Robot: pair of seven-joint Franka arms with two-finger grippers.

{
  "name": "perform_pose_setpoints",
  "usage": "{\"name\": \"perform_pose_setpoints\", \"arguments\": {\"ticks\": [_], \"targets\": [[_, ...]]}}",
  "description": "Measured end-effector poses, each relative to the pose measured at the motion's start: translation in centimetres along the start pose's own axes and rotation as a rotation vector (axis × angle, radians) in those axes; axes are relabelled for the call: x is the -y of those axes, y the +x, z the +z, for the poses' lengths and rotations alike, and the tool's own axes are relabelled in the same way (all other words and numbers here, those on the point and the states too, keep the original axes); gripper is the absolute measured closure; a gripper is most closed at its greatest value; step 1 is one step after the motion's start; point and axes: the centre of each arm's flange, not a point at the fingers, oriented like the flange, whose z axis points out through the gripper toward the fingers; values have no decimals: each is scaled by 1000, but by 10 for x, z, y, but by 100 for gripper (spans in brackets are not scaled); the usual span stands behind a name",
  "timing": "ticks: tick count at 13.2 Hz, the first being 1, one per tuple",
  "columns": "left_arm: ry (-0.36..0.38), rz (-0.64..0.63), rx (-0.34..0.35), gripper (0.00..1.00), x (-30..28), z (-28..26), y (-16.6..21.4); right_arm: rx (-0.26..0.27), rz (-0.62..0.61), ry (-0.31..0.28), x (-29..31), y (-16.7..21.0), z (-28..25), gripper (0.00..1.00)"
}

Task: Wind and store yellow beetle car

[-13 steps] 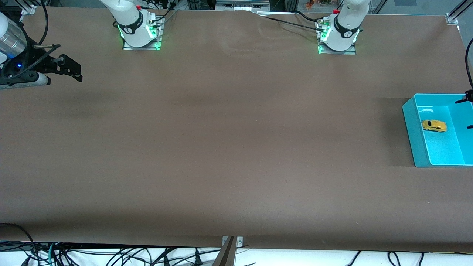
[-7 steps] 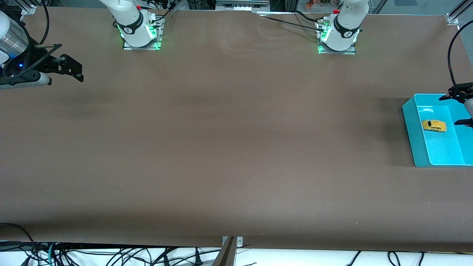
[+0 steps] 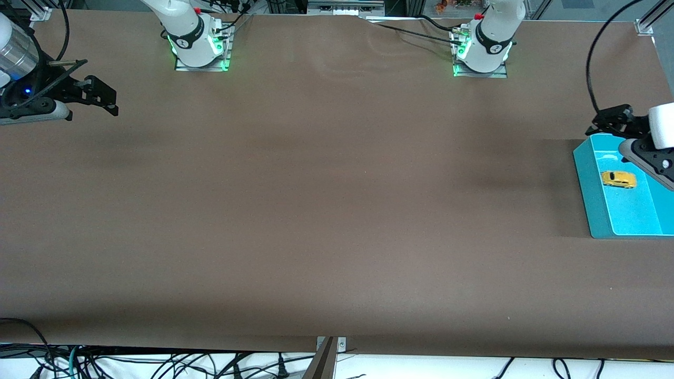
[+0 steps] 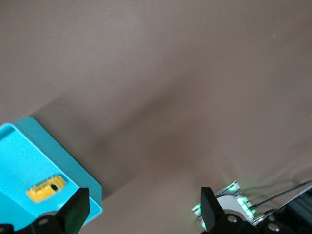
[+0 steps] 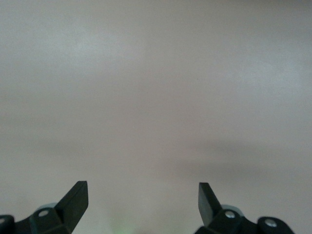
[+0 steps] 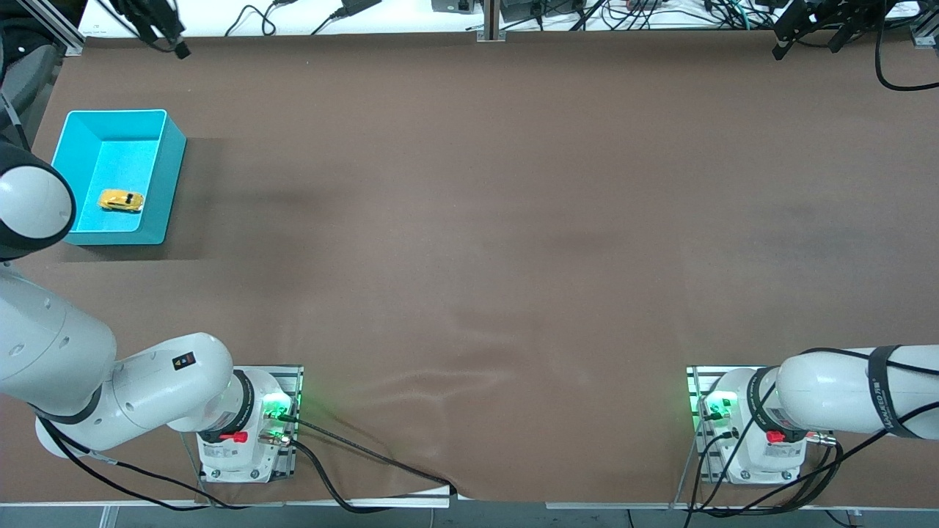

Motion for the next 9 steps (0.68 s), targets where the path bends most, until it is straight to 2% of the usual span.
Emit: {"name": "perform_pose_setpoints", "arguments": {"ticks": [3, 5, 6, 9], "targets": [[-54, -193, -5, 0, -40, 0, 18, 0, -1, 2, 1, 0, 0, 0], [-56, -254, -5, 0, -53, 6, 25, 0, -1, 2, 1, 0, 0, 0], [-48, -272, -27, 0, -57, 8, 25, 0, -1, 2, 1, 0, 0, 0], [25, -323, -160, 0, -69, 11, 4, -2, -1, 3, 1, 0, 0, 0]]}}
